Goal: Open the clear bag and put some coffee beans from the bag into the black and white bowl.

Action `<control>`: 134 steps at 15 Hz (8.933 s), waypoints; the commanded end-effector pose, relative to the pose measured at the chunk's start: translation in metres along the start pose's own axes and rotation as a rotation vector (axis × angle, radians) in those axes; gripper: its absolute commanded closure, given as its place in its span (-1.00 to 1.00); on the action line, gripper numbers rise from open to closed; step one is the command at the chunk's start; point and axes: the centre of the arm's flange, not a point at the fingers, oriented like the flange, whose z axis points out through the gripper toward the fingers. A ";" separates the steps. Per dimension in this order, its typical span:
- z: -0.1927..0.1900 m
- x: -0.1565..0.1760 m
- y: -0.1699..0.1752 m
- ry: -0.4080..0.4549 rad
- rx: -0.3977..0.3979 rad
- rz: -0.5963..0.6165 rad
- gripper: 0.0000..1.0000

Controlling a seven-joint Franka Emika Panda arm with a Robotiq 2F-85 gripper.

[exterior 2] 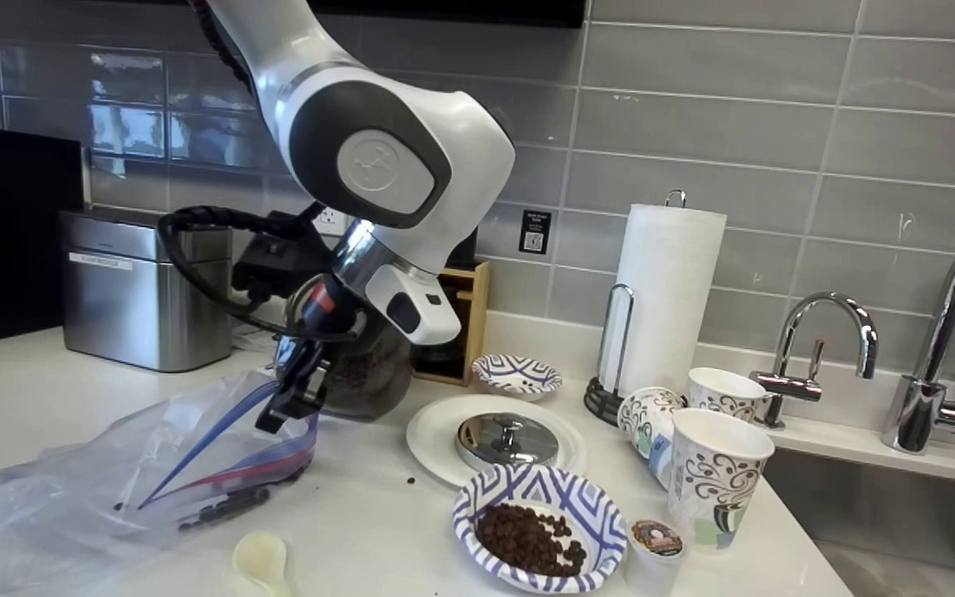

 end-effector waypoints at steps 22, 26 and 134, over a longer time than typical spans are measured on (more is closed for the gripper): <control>0.052 -0.005 0.008 0.091 -0.064 -0.124 -0.59; 0.056 -0.006 0.008 0.091 -0.082 -0.134 -0.19; -0.191 -0.035 0.102 0.484 -0.122 -0.619 -1.00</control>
